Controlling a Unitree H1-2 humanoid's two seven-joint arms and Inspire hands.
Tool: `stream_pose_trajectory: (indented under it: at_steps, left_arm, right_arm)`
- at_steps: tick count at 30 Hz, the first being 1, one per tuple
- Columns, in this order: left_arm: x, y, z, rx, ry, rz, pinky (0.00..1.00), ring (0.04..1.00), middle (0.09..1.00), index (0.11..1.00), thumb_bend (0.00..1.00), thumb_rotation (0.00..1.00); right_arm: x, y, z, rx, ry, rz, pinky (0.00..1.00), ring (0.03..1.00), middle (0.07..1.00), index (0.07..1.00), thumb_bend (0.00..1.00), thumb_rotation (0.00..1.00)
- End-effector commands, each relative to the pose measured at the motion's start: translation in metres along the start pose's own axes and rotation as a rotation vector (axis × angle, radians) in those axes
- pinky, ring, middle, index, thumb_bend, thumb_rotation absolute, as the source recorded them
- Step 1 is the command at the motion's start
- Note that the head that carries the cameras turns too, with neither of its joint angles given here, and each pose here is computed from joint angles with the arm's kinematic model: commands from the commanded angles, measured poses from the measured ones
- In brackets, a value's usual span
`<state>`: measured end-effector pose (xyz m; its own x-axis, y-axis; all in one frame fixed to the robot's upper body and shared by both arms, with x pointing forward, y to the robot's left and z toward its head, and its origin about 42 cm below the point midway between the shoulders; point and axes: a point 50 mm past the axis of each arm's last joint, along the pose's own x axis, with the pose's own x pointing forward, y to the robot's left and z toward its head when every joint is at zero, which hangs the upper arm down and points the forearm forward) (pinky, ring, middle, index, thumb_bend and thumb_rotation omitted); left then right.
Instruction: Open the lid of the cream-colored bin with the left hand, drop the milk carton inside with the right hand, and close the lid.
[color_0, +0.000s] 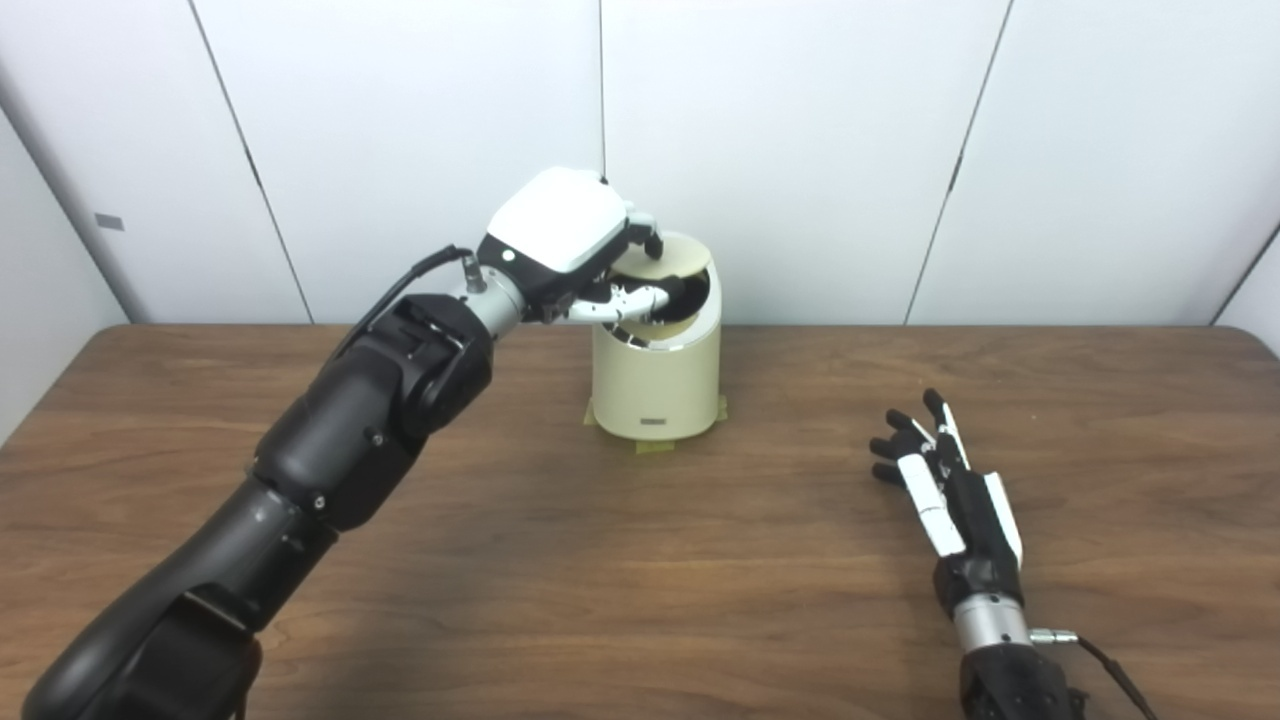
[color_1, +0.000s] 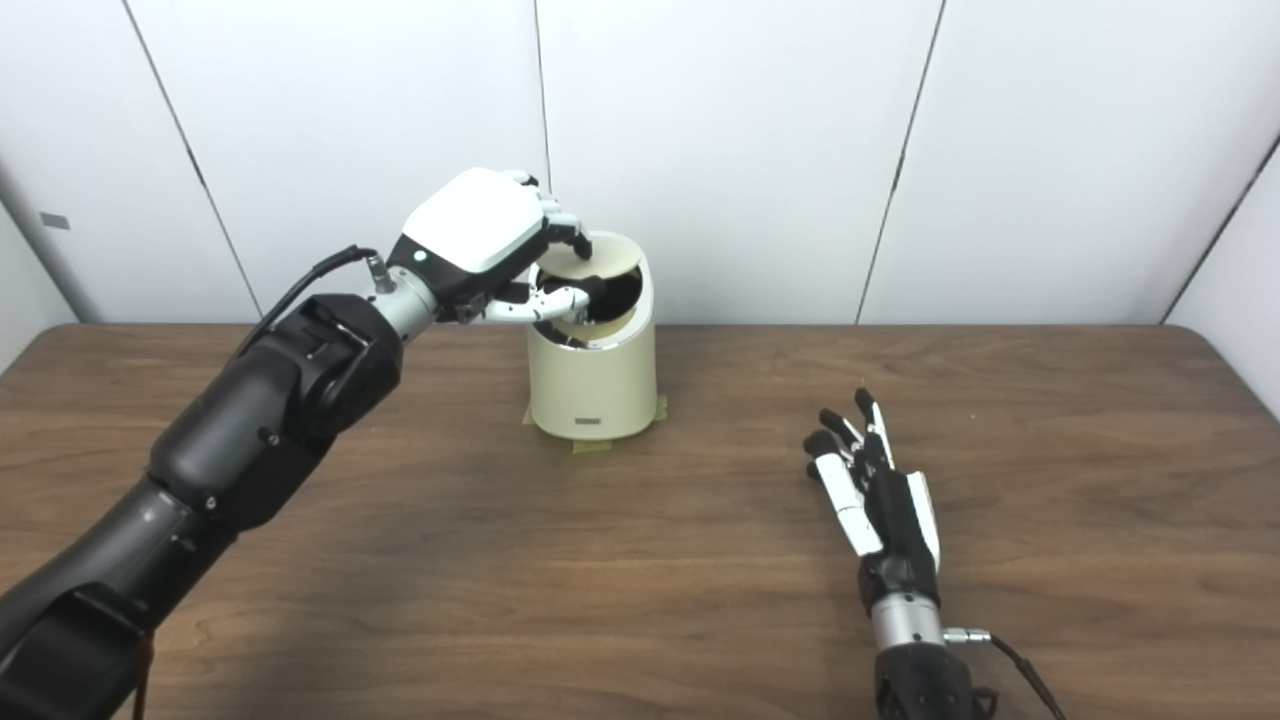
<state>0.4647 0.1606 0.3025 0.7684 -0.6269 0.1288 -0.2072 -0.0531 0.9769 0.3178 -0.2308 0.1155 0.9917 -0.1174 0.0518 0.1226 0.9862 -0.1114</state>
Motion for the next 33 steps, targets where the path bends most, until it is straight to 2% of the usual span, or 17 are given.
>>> stream_pose_trajectory:
  at_steps: [1,5,10,18,21,28,33]
  left_arm:
    - [0.002,0.015,0.001,0.048,-0.028,0.043,0.91,0.821,0.738,0.691,0.42,1.00]
    - [-0.004,0.006,0.008,0.069,-0.041,0.000,0.92,0.836,0.757,0.726,0.43,1.00]
    - [-0.011,-0.002,0.014,0.058,-0.050,0.006,0.88,0.821,0.757,0.759,0.41,1.00]
    - [-0.019,-0.012,0.016,0.038,-0.053,-0.026,0.90,0.833,0.766,0.774,0.38,1.00]
    - [-0.020,-0.018,0.017,0.052,-0.044,-0.072,0.91,0.847,0.779,0.773,0.40,1.00]
    - [-0.023,-0.032,0.018,0.053,-0.029,-0.177,0.95,0.875,0.791,0.798,0.46,1.00]
    - [-0.029,-0.042,0.020,0.053,-0.047,-0.209,0.94,0.870,0.792,0.816,0.48,1.00]
  right_arm:
    - [0.001,0.014,0.001,0.017,-0.005,0.010,0.75,0.790,0.875,1.000,0.58,0.82]
    - [-0.001,0.016,0.006,0.004,-0.001,0.017,0.74,0.791,0.871,1.000,0.59,0.82]
    - [-0.002,0.017,0.006,-0.021,0.007,0.020,0.75,0.789,0.869,1.000,0.61,0.83]
    - [-0.002,0.018,0.009,-0.016,0.012,0.017,0.78,0.794,0.866,1.000,0.60,0.85]
    - [-0.002,0.018,0.010,-0.003,0.014,0.015,0.74,0.792,0.859,1.000,0.60,0.86]
    - [-0.002,0.018,0.012,-0.009,0.003,0.013,0.73,0.788,0.855,1.000,0.59,0.88]
    - [-0.001,0.018,0.013,-0.020,0.002,0.013,0.72,0.786,0.851,1.000,0.60,0.88]
